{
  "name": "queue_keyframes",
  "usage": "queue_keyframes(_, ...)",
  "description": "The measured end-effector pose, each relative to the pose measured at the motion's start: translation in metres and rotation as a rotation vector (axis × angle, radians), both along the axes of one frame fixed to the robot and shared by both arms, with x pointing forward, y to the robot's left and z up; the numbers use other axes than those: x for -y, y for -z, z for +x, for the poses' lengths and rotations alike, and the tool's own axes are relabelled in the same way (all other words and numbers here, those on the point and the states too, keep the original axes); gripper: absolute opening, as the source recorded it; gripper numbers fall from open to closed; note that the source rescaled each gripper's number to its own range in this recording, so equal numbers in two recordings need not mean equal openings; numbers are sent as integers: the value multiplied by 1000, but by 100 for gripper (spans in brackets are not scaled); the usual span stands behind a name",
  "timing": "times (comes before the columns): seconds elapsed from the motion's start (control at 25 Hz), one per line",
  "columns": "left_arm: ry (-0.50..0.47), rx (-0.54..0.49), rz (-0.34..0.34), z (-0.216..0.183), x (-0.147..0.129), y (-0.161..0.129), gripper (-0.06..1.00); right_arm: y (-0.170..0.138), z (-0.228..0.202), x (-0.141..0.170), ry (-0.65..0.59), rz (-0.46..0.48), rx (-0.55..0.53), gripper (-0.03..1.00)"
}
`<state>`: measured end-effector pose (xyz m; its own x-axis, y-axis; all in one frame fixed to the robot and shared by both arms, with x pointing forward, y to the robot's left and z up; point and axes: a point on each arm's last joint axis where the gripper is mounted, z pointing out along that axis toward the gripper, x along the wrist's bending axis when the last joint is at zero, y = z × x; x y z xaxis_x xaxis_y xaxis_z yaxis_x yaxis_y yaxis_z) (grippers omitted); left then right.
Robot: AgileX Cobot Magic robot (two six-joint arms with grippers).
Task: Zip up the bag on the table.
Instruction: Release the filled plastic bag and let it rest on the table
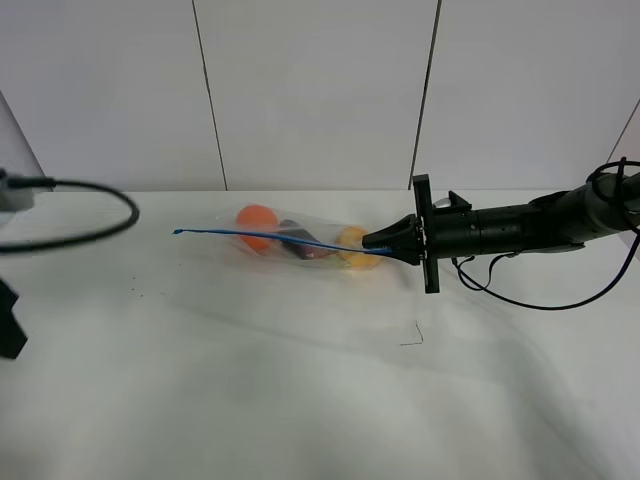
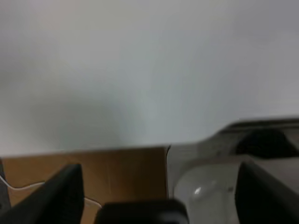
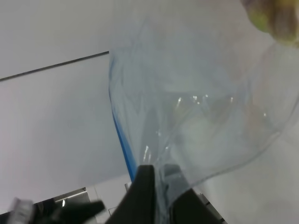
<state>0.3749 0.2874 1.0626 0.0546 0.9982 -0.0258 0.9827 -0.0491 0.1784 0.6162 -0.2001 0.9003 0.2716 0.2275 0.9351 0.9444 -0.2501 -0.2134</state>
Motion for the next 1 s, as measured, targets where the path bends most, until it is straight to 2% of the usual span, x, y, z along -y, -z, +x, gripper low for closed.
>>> queue_keyframes(0.08,1,11,1,-21,-2,15,100,0,0,0,-1,0,0,0)
queue_keyframes(0.28,-1,133,-8,-58,-6,40,100,0,0,0,-1,0,0,0)
queue_keyframes(0.52,3,267,-19,-75,-7,35,100,0,0,0,-2,-1,1,0)
queue_keyframes(1.0,-4,283,-19,-77,-8,34,100,0,0,0,-5,-4,1,0)
